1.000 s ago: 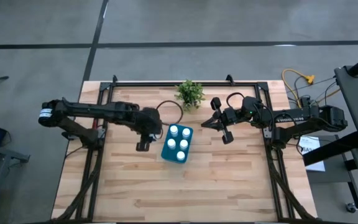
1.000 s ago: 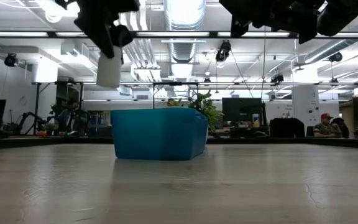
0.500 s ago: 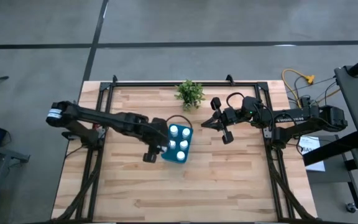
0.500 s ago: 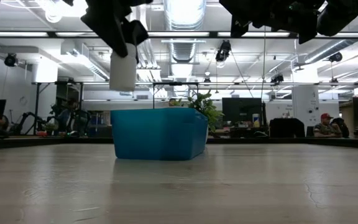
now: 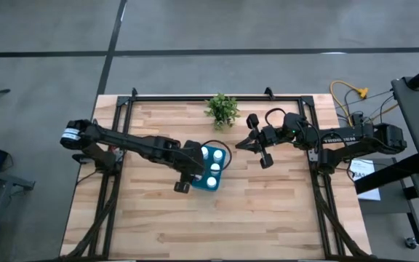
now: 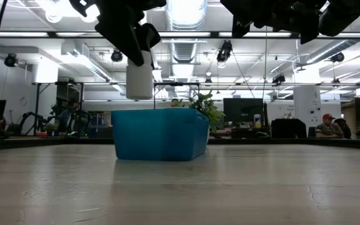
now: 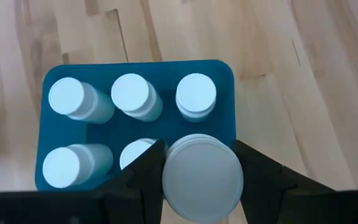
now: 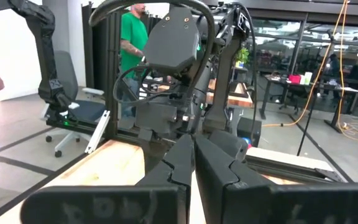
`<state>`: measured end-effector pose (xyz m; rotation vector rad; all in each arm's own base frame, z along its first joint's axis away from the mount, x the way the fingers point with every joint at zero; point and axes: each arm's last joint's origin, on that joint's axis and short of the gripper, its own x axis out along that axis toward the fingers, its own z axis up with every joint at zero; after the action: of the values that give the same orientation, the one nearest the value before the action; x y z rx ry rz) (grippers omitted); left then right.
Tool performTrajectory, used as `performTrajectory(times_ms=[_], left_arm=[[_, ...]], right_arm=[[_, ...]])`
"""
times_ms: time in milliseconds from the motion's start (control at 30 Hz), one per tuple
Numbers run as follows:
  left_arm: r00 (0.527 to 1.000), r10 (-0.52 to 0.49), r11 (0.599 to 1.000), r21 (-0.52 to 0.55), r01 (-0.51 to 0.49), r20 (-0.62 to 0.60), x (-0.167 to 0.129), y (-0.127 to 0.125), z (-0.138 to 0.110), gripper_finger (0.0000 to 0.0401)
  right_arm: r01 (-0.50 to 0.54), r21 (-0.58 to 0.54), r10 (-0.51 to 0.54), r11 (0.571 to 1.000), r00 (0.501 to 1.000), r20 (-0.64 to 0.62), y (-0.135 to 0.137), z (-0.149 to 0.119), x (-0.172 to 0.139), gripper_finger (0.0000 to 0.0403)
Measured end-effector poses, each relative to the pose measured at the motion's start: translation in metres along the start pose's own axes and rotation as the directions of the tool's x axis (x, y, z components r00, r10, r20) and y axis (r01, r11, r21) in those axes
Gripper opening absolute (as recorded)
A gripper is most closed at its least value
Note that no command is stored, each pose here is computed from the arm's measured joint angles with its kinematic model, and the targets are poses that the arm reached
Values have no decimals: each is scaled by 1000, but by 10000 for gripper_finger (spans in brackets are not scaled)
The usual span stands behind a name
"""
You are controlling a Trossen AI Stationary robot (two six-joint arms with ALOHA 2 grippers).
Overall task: Pick and place pill bottles into a basket
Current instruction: Put the white medicine bottle into the blue bin
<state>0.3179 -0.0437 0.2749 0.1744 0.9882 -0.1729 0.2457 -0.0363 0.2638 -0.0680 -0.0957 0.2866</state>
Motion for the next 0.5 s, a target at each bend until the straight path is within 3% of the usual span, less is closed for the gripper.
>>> performTrajectory(times_ms=[500], left_arm=[[999,-4,1000,18,4,-32,28,-1,-6,142]], right_arm=[[0,1,0,1000,1000,0,0,0,0,9]])
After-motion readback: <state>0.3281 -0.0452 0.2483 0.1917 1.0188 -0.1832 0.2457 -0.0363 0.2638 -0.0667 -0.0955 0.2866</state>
